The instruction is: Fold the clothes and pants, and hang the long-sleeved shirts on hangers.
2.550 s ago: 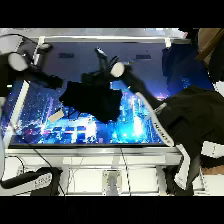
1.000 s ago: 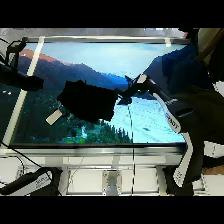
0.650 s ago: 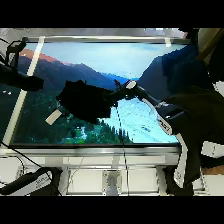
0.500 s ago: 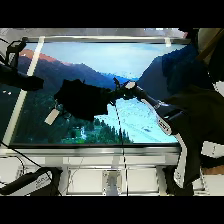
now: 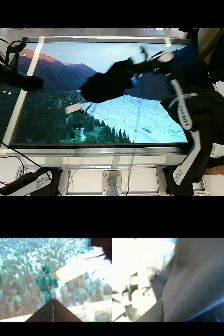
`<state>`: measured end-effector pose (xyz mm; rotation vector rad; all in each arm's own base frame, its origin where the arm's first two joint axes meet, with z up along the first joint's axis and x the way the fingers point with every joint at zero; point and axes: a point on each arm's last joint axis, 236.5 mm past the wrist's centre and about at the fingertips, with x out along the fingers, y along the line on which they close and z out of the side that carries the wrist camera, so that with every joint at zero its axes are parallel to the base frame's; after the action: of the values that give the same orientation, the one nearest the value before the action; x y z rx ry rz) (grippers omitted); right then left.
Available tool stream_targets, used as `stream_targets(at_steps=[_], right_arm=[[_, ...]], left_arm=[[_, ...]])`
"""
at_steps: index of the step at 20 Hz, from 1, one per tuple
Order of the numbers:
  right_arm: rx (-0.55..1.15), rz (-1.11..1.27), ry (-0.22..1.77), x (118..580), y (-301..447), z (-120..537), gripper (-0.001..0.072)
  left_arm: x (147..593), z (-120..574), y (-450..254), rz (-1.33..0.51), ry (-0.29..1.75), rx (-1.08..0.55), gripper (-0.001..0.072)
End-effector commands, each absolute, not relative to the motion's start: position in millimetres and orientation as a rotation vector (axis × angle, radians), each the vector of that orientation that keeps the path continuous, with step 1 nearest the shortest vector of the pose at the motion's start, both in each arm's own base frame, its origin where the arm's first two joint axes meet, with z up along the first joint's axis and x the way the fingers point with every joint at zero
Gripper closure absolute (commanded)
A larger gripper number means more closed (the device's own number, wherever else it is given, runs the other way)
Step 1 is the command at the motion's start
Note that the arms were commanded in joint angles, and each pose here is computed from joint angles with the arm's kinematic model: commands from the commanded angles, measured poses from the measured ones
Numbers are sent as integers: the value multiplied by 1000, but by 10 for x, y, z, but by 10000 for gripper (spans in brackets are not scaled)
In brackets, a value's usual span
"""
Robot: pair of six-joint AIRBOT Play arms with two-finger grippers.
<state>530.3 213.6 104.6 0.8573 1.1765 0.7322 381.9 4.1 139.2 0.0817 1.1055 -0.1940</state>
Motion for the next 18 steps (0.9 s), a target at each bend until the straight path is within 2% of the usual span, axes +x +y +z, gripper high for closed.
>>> stream_targets(at_steps=[1,4,9,14,16,18], right_arm=[[863,482,1105,5251,751,1610,706],[873,259,965,4968,-420,2025,706],[828,-251,977,3624,-1959,2234,706],[769,-553,948,2373,-2550,2326,707],[750,-647,1057,1930,-2578,2012,706],[842,-675,1172,1684,-2458,1574,706]], left_arm=[[3821,1396,36,-196,1103,79,688],[3824,1397,35,-196,1102,79,689],[3873,1421,42,-169,1083,44,688],[3877,1423,43,-165,1081,40,689],[3877,1423,43,-165,1081,40,688],[3877,1423,43,-165,1081,40,688]])
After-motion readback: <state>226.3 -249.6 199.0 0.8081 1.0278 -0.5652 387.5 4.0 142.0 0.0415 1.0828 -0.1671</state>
